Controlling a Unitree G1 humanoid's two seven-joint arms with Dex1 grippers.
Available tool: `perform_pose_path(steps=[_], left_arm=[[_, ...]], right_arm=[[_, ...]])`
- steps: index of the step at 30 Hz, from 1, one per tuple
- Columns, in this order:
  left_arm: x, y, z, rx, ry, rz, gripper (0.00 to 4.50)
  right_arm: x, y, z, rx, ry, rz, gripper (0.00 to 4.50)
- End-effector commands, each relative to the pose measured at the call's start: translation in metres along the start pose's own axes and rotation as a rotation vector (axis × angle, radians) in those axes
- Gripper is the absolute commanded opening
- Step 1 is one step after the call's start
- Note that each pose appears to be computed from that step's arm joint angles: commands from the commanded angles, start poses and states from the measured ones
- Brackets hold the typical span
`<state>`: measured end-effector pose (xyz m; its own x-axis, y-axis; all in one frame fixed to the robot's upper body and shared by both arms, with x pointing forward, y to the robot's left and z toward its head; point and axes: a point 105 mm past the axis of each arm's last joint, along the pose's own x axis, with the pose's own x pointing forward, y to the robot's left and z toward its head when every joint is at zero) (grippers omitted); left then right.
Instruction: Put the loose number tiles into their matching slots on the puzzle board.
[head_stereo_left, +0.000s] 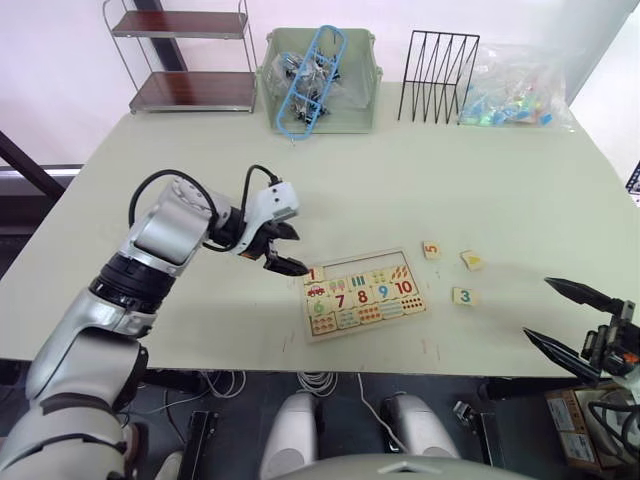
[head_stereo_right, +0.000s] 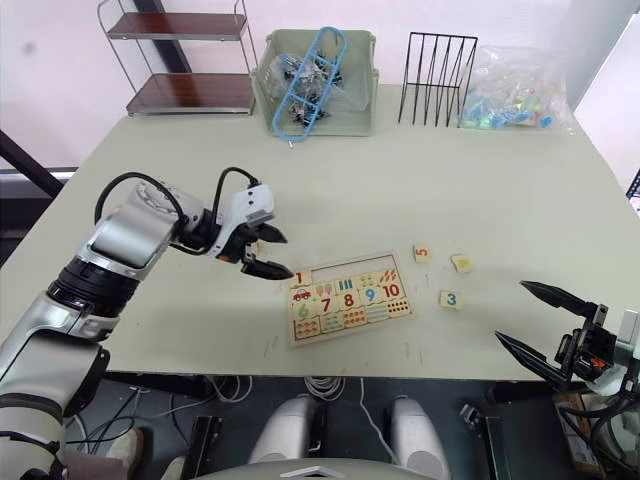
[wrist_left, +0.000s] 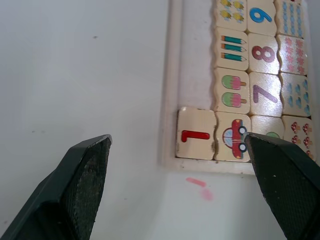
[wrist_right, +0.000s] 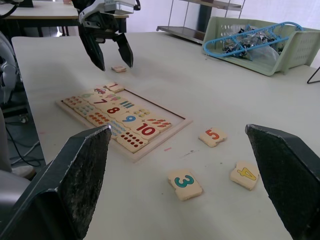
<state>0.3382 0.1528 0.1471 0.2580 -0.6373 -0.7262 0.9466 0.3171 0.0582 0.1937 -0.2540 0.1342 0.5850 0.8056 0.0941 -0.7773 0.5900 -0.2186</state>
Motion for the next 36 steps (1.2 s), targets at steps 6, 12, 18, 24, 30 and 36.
perform_pose_path(steps=[6,12,18,24,30,36], left_arm=[[0.004,0.009,0.013,0.172,-0.209,0.052,3.38],[0.010,0.004,0.005,0.268,-0.203,-0.015,0.51],[0.017,0.004,-0.005,0.314,-0.170,-0.040,0.06],[0.024,-0.003,-0.011,0.323,-0.160,-0.082,0.06],[0.030,-0.004,-0.015,0.333,-0.151,-0.094,0.06],[0.032,-0.007,-0.018,0.335,-0.148,-0.109,0.06]], right_arm=[[0.001,-0.002,0.011,-0.043,-0.019,0.003,4.50],[0.002,-0.002,0.012,-0.044,-0.018,0.005,4.50],[0.001,-0.002,0.013,-0.044,-0.014,0.007,4.50],[-0.001,-0.001,0.013,-0.044,-0.011,0.006,4.50],[-0.002,-0.002,0.013,-0.044,-0.009,0.004,4.50],[-0.003,-0.002,0.011,-0.043,-0.008,0.003,4.50]])
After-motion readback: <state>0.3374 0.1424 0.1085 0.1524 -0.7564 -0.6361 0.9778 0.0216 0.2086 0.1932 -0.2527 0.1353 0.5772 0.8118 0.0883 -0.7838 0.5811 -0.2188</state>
